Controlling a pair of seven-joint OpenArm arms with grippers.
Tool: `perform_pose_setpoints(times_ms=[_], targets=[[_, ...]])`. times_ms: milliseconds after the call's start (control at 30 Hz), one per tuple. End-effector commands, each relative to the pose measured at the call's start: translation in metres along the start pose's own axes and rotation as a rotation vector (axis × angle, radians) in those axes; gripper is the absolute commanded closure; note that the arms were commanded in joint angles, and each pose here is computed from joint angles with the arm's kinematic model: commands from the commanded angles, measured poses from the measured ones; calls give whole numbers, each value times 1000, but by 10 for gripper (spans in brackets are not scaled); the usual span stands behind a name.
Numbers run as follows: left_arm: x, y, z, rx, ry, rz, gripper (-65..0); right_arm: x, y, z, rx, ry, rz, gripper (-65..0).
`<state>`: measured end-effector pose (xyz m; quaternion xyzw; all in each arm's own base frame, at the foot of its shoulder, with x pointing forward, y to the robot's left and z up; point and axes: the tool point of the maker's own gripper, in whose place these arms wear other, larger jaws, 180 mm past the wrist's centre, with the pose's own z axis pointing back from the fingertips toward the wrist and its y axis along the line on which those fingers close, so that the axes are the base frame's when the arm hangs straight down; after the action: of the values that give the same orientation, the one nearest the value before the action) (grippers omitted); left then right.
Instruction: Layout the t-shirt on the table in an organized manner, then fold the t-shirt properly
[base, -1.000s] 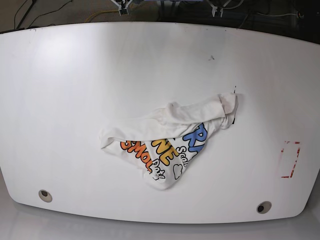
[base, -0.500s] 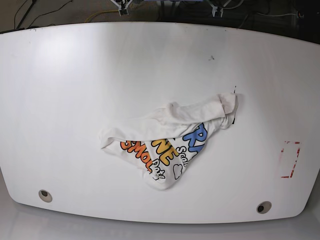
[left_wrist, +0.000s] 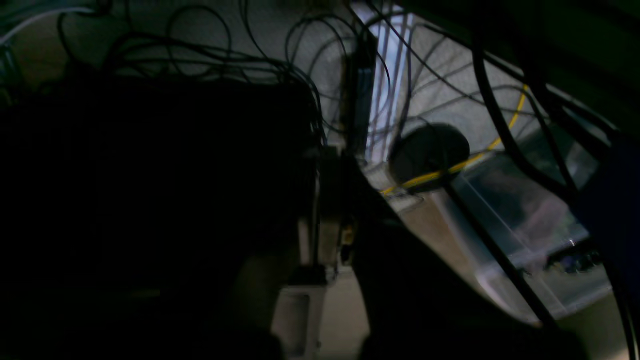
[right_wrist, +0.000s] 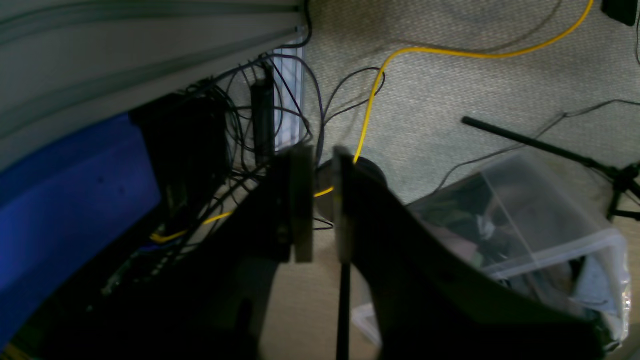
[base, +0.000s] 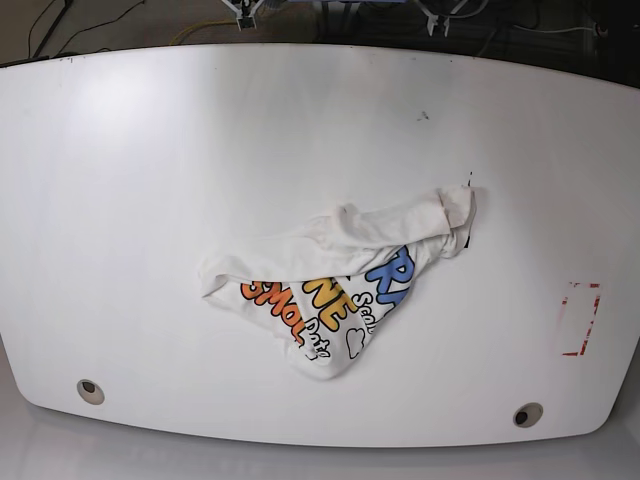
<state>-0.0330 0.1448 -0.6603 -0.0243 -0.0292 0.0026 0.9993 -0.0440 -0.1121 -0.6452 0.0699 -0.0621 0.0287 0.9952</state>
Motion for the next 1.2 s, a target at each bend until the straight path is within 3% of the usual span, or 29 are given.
perform_pose_setpoints(times_ms=[0,233,933,1000,1167], targets=[[-7,8,3,14,-9,-6,-2,-7,0,7,1,-14,7,-61],[-7,9,6,13,-34,-18,-5,6,-1,18,-7,-85,27,-62],[-12,10,9,16,-43,-27,-2,-1,-1,19,-7,-75,26,-62],[-5,10,7,14,-44,-19,-1,38,0,8,-4,-115,46,-79],[-6,11,7,15,-43,-18,-4,22,0,1,1,-56,34,-76]])
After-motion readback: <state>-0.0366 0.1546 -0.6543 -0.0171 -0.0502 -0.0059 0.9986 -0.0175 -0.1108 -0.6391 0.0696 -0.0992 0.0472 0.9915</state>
